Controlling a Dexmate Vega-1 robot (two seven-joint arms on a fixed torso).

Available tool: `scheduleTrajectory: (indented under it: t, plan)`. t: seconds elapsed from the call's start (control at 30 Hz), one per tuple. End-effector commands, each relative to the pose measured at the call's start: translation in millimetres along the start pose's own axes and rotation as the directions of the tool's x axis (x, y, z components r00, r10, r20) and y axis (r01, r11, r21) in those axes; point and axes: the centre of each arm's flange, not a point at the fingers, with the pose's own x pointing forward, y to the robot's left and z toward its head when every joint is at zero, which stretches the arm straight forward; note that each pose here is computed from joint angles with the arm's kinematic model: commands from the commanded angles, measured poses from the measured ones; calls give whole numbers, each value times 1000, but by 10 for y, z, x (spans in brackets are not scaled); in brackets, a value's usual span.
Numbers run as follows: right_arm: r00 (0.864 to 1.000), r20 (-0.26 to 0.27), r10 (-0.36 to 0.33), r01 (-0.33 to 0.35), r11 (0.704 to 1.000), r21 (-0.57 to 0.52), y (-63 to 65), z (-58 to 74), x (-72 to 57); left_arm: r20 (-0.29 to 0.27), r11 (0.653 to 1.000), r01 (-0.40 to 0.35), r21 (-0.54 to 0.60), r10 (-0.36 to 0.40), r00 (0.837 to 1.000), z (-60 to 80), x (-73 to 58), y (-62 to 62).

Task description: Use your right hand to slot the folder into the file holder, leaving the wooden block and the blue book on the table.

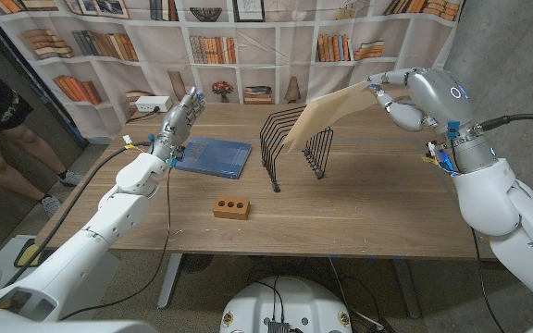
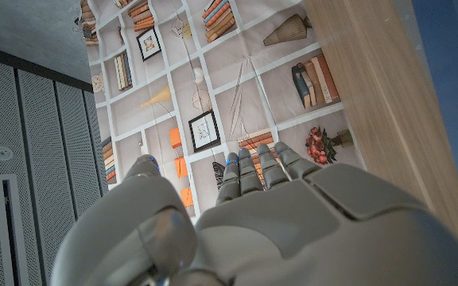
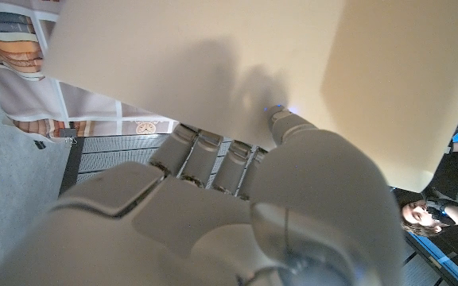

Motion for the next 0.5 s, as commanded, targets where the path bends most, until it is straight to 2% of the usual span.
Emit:
scheduleTrajectory:
  t: [0.03,0.3,0.5]
  plan:
    - [1000,13,5,-4,1000,-28,-8,29,44,-8,1000,0,-6,0,1000,-36,8,18]
    - [1000,16,-3,4,999,-54,-75,62,94,-6,1000,6,-12,-6,1000,-55,22,4]
    - [999,34,-8,10,998,-69,-95,92,179,-6,1000,10,-19,-10,1000,-80,28,-5]
